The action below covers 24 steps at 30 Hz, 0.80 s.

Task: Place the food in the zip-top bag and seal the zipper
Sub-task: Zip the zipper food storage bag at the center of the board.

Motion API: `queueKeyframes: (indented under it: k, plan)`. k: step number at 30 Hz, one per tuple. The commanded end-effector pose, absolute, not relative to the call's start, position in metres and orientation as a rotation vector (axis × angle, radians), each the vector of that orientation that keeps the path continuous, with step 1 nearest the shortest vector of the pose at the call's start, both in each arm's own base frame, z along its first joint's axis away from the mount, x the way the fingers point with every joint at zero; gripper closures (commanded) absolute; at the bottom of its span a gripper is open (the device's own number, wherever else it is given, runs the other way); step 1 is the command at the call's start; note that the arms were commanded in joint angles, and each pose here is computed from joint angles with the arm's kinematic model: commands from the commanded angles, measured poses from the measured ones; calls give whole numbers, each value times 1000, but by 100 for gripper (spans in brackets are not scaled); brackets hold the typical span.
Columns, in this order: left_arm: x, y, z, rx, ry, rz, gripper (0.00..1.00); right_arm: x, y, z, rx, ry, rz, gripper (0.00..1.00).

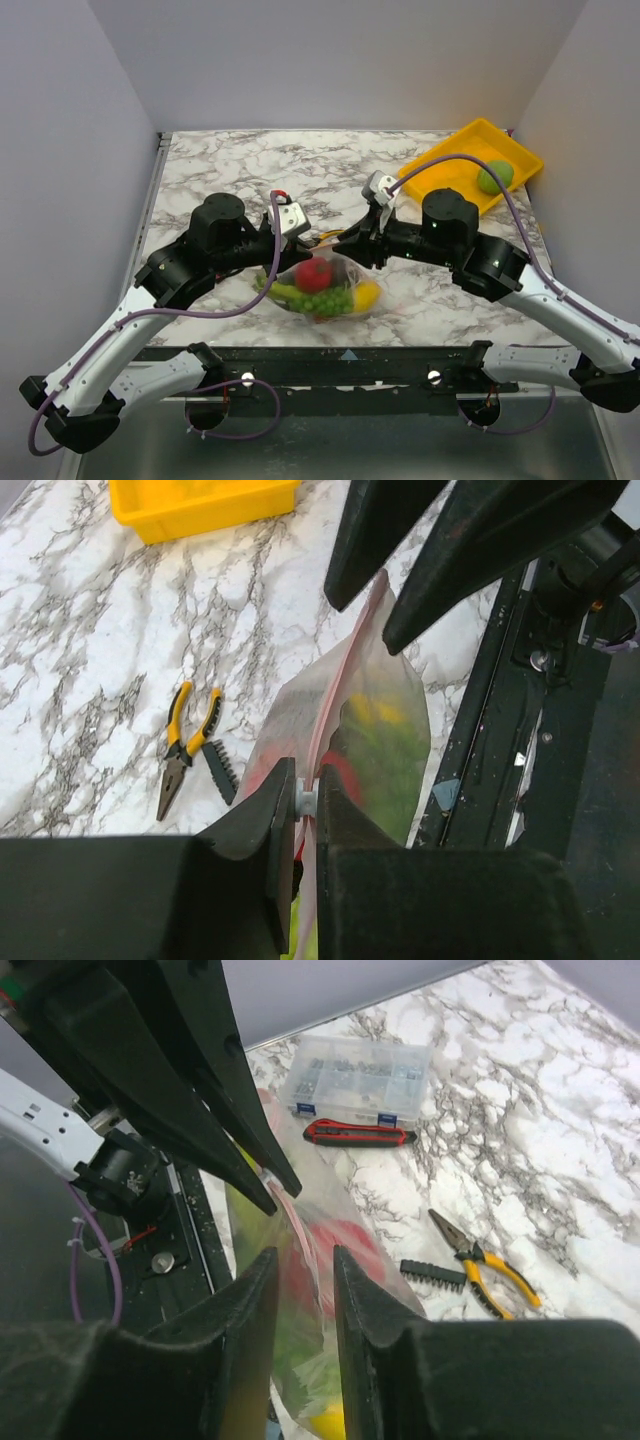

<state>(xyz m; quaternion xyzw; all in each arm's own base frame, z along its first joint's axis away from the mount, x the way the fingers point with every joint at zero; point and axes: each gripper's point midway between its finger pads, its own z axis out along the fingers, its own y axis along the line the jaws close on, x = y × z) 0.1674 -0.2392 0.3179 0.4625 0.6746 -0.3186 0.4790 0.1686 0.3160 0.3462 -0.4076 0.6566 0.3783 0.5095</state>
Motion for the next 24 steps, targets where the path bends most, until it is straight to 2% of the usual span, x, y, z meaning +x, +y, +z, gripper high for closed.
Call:
queueKeyframes:
  k: [1,4,5,7,9,12,13,15,18,19,20,24]
  plan:
    - [168,-235,336,1113,1611,-759,100,164,311,335,-1114,1662,854,62]
    - [165,-238,337,1129,1612,-780,100,166,318,328,-1171,1692,841,49]
    - [165,-239,336,1136,1614,-788,100,168,322,327,-1181,1699,841,42]
    - [165,-240,334,1142,1617,-793,100,170,333,326,-1220,1691,857,36]
    - [165,-239,333,1142,1618,-787,100,168,344,325,-1276,1668,894,31]
    - [165,-240,333,1143,1620,-790,100,169,355,321,-1319,1662,918,31]
    - [164,-240,334,1141,1618,-793,100,168,358,319,-1334,1659,928,33]
    - [163,-239,336,1143,1613,-798,100,167,361,316,-1349,1653,945,43]
    - [161,-238,336,1137,1611,-799,100,171,360,316,-1308,1657,932,85]
    - [161,-238,337,1137,1608,-801,100,173,358,318,-1277,1655,920,96]
    - [160,-238,336,1134,1611,-803,100,181,356,319,-1211,1672,895,100]
    - [164,-236,334,1115,1632,-786,100,216,335,330,-838,1749,775,100]
